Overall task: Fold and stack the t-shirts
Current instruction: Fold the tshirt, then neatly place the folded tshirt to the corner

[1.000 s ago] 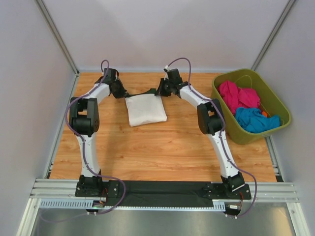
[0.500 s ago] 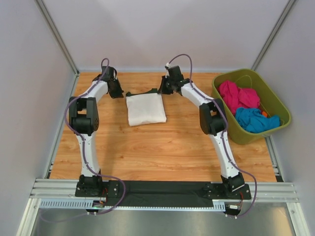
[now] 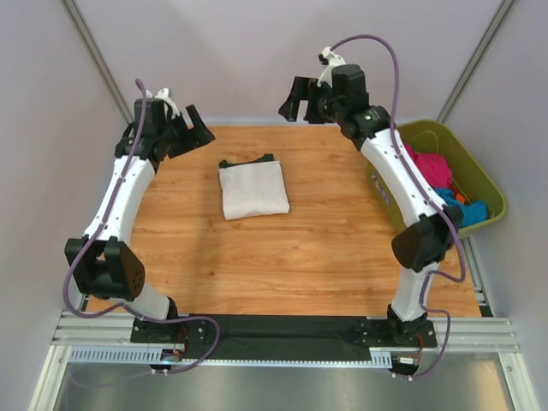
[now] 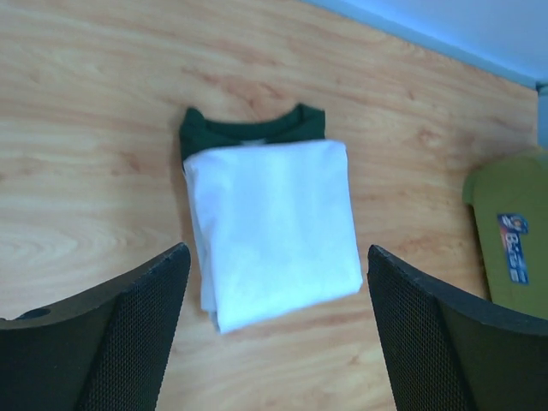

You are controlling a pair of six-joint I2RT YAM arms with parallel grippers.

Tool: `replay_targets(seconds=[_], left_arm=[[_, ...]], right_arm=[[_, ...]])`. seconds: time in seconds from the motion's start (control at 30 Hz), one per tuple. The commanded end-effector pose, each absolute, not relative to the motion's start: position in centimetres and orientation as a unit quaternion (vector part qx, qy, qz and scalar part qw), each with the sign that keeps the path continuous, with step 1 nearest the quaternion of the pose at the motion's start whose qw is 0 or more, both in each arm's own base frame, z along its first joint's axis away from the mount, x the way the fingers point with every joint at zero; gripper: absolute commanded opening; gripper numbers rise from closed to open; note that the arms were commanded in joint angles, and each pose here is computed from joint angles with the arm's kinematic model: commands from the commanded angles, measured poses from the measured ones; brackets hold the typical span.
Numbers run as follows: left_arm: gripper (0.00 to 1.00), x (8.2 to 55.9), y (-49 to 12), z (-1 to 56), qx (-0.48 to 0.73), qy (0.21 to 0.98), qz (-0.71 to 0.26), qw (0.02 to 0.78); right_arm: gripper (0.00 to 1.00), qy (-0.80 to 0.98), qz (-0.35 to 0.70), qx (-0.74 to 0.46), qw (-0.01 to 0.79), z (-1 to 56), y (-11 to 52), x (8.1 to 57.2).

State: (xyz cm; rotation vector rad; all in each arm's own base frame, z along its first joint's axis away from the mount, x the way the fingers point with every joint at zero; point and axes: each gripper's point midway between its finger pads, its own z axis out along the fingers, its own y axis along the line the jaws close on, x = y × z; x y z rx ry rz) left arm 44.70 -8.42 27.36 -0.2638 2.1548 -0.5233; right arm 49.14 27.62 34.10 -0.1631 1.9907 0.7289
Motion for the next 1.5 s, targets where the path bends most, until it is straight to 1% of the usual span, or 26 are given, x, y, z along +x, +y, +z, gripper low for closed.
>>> replay_targets(seconds=[0.0, 0.03, 0.07, 0.17, 0.2, 0.3, 0.4, 0.53, 0.67, 0.73, 0.83, 1.03, 1.1, 1.13, 1.17, 1.23, 1.27, 1.3, 1.37, 1.4, 1.43, 1.47], left_arm=[[0.9, 42.3, -9.9, 21.9, -0.14, 0.887, -0.254, 0.359], [0.9, 41.5, -10.1, 20.3, -0.148, 0.891, -0.259, 0.342], [0.89, 41.1, -10.4, 19.7, -0.156, 0.889, -0.27, 0.334], [0.84, 40.7, -11.4, 18.0, -0.16, 0.874, -0.307, 0.341], [0.83, 41.3, -11.7, 18.2, -0.165, 0.863, -0.32, 0.355], [0.83, 41.2, -11.8, 16.0, -0.172, 0.865, -0.322, 0.343], [0.82, 42.4, -11.8, 14.5, -0.169, 0.868, -0.32, 0.341], [0.8, 43.7, -11.9, 11.3, -0.174, 0.877, -0.314, 0.32], [0.78, 44.3, -11.2, 8.0, -0.182, 0.891, -0.281, 0.307], [0.77, 44.7, -11.5, 7.2, -0.178, 0.891, -0.286, 0.304], [0.72, 45.3, -11.8, 6.9, -0.175, 0.886, -0.293, 0.313], [0.71, 45.4, -11.8, 5.4, -0.179, 0.893, -0.284, 0.3], [0.64, 45.5, -11.9, 5.1, -0.179, 0.893, -0.286, 0.298], [0.58, 45.5, -12.0, 4.8, -0.179, 0.894, -0.287, 0.295], [0.55, 45.6, -12.1, 4.6, -0.179, 0.893, -0.289, 0.294], [0.52, 45.6, -12.3, 4.1, -0.179, 0.895, -0.292, 0.287], [0.49, 45.7, -12.3, 4.0, -0.178, 0.895, -0.292, 0.286], [0.48, 45.8, -12.3, 3.8, -0.178, 0.896, -0.291, 0.286], [0.36, 45.9, -12.3, 3.5, -0.177, 0.897, -0.288, 0.284], [0.29, 46.1, -12.2, 3.5, -0.177, 0.897, -0.286, 0.286], [0.17, 46.2, -12.1, 3.3, -0.175, 0.899, -0.284, 0.285], [0.12, 46.1, -12.1, 3.1, -0.176, 0.901, -0.279, 0.28]], right_arm=[[1.0, 0.871, 0.233, -0.034, 0.431, 28.8, 24.3, 46.3], [1.0, 0.87, 0.231, -0.028, 0.435, 29.1, 23.7, 45.4], [1.0, 0.879, 0.225, -0.022, 0.42, 27.1, 23.4, 44.7], [1.0, 0.885, 0.226, -0.016, 0.408, 26.1, 22.8, 43.1], [1.0, 0.894, 0.221, -0.012, 0.39, 24.6, 22.5, 42.4], [1.0, 0.907, 0.212, -0.009, 0.363, 22.9, 22.1, 41.2], [1.0, 0.918, 0.197, -0.003, 0.345, 21.6, 21.5, 40.6], [1.0, 0.922, 0.187, 0.015, 0.339, 21.1, 21.0, 40.4], [1.0, 0.924, 0.179, 0.016, 0.339, 21.3, 20.9, 40.7], [1.0, 0.925, 0.173, 0.015, 0.339, 21.3, 20.9, 41.1], [1.0, 0.925, 0.167, 0.011, 0.341, 21.6, 20.8, 41.5], [1.0, 0.929, 0.165, 0.014, 0.331, 20.9, 21.0, 41.6], [1.0, 0.93, 0.164, 0.016, 0.329, 20.7, 21.0, 41.7], [1.0, 0.931, 0.164, 0.017, 0.326, 20.5, 21.0, 41.7], [1.0, 0.932, 0.163, 0.018, 0.324, 20.3, 20.9, 41.7], [1.0, 0.932, 0.163, 0.017, 0.324, 20.3, 21.0, 41.7], [1.0, 0.932, 0.161, 0.017, 0.325, 20.3, 20.9, 41.7], [1.0, 0.931, 0.161, 0.018, 0.327, 20.4, 20.9, 41.8], [1.0, 0.93, 0.16, 0.018, 0.329, 20.5, 20.9, 41.9], [1.0, 0.93, 0.16, 0.018, 0.33, 20.7, 20.9, 41.9], [1.0, 0.93, 0.16, 0.019, 0.329, 20.6, 20.9, 41.9], [1.0, 0.93, 0.16, 0.02, 0.331, 20.7, 20.9, 42.0]])
